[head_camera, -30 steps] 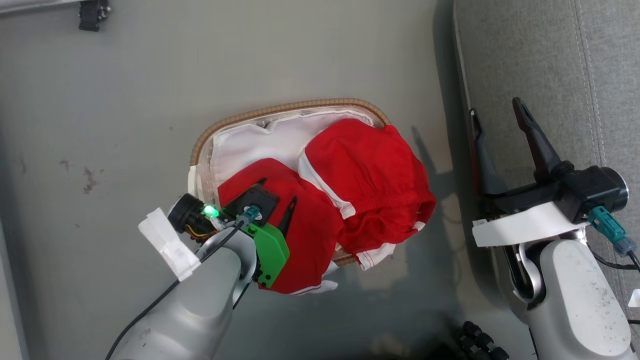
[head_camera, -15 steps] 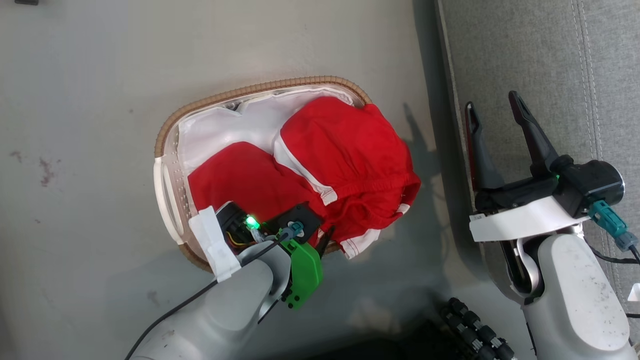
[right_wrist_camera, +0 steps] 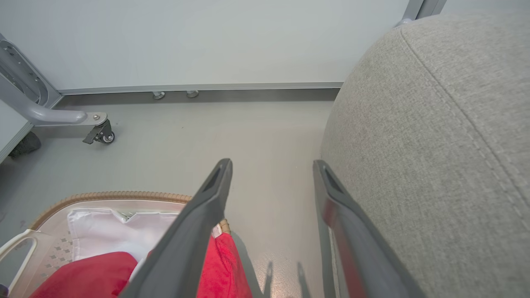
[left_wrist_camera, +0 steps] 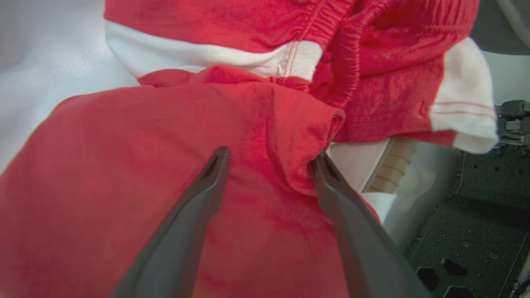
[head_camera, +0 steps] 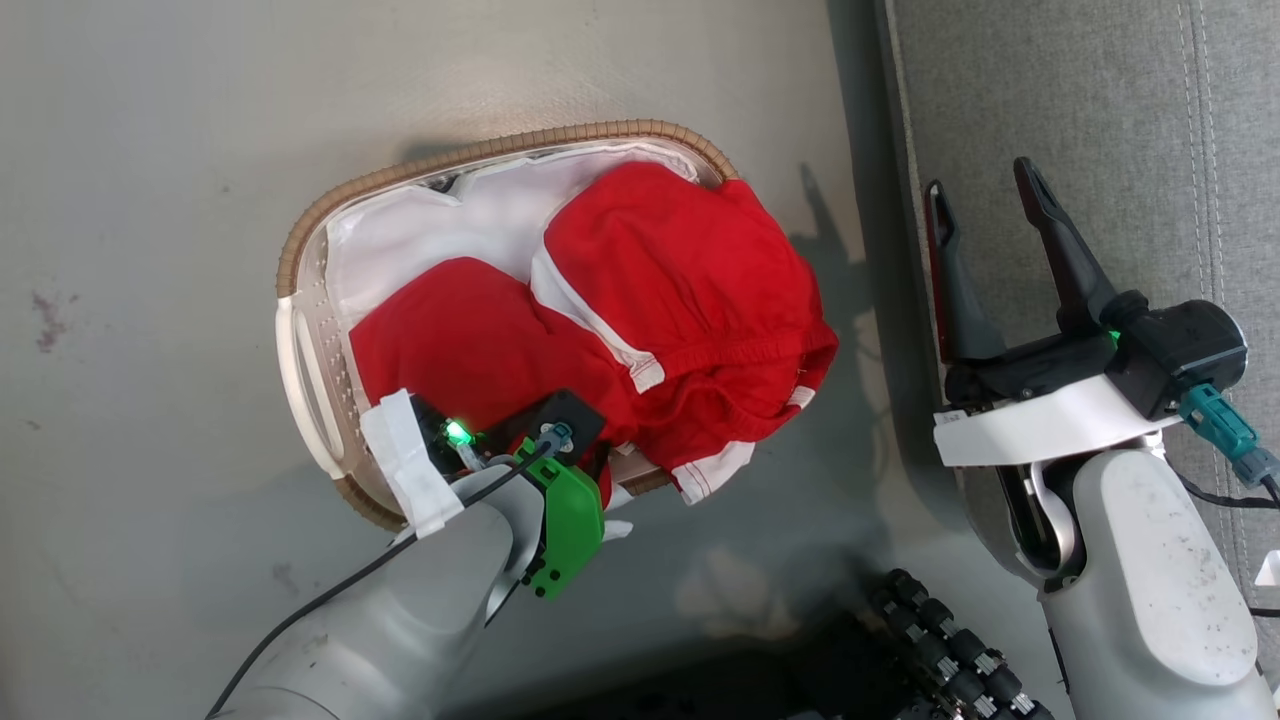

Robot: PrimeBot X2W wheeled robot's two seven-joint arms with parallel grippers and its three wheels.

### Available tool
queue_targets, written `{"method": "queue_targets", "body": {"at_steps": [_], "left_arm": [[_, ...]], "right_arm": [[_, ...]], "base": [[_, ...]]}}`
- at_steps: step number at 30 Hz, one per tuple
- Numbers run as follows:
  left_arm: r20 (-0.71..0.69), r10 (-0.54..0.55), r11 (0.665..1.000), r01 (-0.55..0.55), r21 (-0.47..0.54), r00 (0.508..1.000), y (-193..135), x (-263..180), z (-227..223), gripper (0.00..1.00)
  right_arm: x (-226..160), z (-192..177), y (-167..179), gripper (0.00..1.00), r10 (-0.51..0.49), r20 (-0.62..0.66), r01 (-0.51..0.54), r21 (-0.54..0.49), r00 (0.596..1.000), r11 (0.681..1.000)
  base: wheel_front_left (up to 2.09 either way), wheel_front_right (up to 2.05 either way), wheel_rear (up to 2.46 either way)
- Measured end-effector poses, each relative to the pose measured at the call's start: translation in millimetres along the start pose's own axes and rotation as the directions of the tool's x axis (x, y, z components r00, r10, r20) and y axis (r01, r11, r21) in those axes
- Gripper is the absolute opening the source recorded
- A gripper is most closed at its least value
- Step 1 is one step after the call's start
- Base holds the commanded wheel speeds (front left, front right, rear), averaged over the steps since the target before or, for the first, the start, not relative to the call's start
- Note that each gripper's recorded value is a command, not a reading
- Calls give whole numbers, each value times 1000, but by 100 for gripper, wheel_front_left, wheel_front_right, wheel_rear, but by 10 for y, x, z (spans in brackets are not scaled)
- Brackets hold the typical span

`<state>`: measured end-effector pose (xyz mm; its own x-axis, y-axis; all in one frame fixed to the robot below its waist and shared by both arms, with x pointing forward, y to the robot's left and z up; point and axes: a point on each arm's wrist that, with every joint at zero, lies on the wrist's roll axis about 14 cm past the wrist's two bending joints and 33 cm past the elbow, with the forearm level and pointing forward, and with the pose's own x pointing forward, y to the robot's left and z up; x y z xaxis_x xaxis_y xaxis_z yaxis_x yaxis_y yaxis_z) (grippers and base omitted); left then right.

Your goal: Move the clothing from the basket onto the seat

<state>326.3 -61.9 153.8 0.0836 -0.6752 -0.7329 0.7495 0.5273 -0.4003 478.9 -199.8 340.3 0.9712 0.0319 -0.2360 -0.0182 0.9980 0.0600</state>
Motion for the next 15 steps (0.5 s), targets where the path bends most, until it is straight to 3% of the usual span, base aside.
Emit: {"method": "queue_targets", "body": {"at_steps": [10,11,13,15], "left_arm": [[-36,19,999,-21,-31,999,76,82,-103,97],[-38,22,999,-23,-37,999,85,90,-108,87],[-42,29,999,-31,-44,999,111,108,-120,53],[-46,28,999,-30,-44,999,112,118,-140,40]], "right_arm": [[45,-71,-3,100,4,-12,-4,-5,1000,1000],[45,-82,-7,100,3,-14,-3,-6,1000,1000],[48,-104,-16,100,1,-19,-1,-7,1000,1000],[58,-115,-24,100,-1,-20,1,-8,1000,1000]], "base": [[0,0,0],[0,0,0],[0,0,0],[0,0,0]]}}
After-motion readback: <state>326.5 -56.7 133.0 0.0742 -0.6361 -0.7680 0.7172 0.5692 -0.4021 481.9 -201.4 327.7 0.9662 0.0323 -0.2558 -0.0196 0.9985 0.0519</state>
